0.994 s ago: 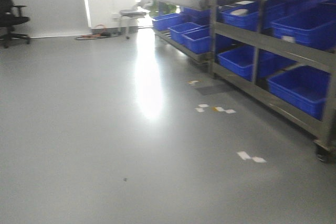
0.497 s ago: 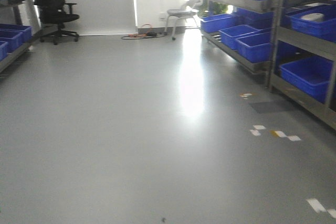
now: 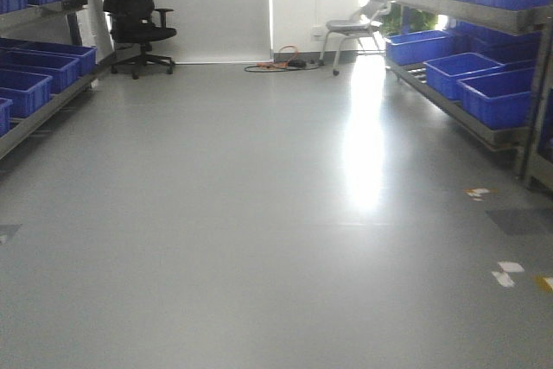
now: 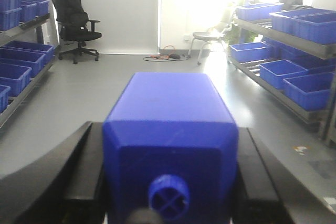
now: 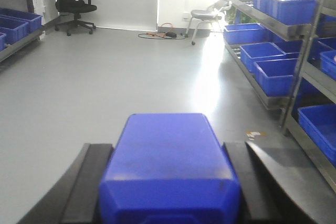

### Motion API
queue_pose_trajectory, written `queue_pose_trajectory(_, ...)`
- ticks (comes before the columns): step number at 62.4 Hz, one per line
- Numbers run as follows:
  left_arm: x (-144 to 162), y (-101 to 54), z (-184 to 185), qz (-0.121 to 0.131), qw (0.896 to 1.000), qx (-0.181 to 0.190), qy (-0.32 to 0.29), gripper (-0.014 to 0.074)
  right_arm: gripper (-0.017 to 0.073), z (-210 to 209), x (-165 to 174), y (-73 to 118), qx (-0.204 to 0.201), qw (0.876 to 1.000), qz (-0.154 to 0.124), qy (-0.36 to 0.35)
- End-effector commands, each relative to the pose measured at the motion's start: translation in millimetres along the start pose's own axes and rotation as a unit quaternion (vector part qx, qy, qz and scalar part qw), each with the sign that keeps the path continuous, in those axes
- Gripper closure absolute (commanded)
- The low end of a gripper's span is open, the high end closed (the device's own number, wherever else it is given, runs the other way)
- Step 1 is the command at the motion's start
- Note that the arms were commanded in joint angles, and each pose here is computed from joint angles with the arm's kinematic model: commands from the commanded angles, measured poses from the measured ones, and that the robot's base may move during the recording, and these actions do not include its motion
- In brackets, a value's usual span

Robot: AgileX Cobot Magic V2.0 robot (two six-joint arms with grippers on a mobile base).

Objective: Pick and sort blue part to right shelf
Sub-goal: 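Drive the base up to the shelf of blue bins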

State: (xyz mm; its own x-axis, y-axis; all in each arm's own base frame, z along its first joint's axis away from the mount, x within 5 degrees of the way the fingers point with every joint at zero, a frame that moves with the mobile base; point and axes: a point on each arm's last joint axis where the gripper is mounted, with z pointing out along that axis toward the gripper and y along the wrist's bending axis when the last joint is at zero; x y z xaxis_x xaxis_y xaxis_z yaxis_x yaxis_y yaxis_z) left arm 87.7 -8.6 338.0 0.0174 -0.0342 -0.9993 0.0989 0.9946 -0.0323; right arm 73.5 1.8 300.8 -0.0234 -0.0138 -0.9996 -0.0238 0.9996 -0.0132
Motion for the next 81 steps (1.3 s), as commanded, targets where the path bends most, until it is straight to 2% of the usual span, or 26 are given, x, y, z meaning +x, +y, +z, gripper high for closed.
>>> queue_pose_trajectory(1, -18.4, -0.9, -1.0, 0.002, 0.998, 0.004, -0.061, 0.0262, 0.0115, -1.6, -18.4, -0.6, 0.003, 0.998, -0.002, -0.06)
queue_pose_trajectory(81, -18.4, -0.9, -1.0, 0.002, 0.998, 0.004, -0.061, 0.0262, 0.0115, -1.6, -18.4, -0.6, 0.003, 0.998, -0.002, -0.06)
